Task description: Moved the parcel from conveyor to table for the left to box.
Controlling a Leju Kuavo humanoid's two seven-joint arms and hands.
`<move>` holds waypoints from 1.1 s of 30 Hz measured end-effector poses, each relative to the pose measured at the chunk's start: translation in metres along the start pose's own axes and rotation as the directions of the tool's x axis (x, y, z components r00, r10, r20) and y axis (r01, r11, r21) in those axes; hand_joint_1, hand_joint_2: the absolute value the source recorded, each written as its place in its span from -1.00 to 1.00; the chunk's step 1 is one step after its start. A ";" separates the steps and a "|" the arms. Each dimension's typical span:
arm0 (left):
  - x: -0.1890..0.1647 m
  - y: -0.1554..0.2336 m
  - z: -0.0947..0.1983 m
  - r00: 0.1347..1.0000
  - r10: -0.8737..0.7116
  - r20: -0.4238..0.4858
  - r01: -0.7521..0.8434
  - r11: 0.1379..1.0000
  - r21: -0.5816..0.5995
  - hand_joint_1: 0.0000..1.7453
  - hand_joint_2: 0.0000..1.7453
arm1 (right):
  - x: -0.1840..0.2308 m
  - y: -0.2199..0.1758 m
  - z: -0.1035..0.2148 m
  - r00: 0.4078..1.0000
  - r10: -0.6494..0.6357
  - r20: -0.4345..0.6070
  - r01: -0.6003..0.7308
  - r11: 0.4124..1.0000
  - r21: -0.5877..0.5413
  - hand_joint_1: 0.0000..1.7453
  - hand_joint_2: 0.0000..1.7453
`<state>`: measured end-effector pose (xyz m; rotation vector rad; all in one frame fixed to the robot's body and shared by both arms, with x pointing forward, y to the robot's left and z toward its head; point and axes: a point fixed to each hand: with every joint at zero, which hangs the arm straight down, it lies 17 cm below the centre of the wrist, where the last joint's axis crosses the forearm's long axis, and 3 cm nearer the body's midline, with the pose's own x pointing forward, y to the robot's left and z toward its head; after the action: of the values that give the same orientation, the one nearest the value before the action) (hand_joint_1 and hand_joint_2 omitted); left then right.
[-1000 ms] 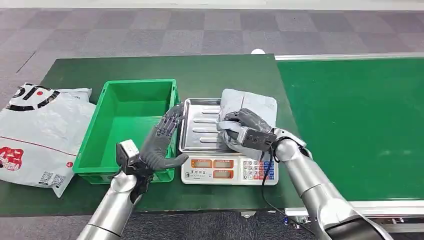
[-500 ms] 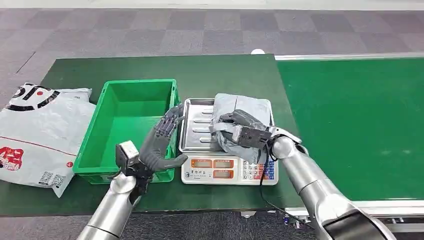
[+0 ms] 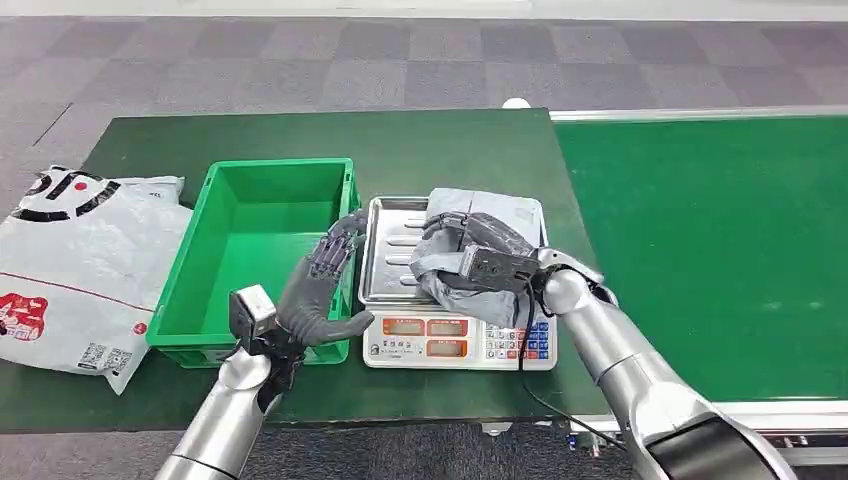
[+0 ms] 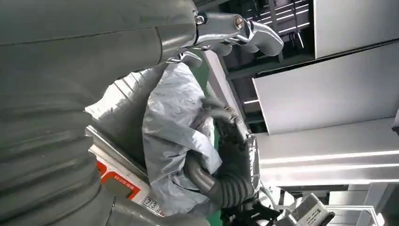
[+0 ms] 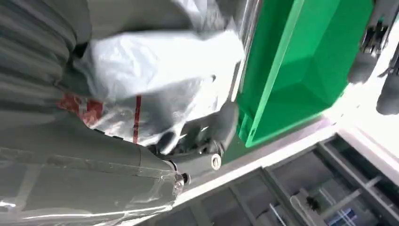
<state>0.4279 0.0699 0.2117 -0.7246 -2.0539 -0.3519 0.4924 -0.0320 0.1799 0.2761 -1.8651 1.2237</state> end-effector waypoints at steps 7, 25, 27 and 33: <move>0.000 0.000 0.000 1.000 -0.001 -0.002 0.001 1.000 -0.001 -1.00 1.00 | 0.031 0.009 0.003 0.968 -0.218 0.124 0.210 0.975 0.075 -1.00 1.00; -0.013 -0.001 0.007 0.999 0.015 -0.038 -0.015 1.000 -0.007 -1.00 1.00 | 0.132 -0.125 0.045 0.268 -0.761 0.591 0.880 0.443 0.173 -1.00 1.00; -0.013 -0.001 0.007 0.999 0.015 -0.038 -0.015 1.000 -0.007 -1.00 1.00 | 0.132 -0.125 0.045 0.268 -0.761 0.591 0.880 0.443 0.173 -1.00 1.00; -0.015 0.000 0.008 0.999 -0.005 -0.046 0.005 1.000 0.002 -1.00 1.00 | 0.137 -0.140 0.059 0.214 -0.743 0.634 0.890 0.416 0.186 -1.00 1.00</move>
<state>0.4290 0.0687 0.1943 -0.7035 -2.0127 -0.3658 0.4608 -0.1143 0.3641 1.5480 -1.8552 0.0791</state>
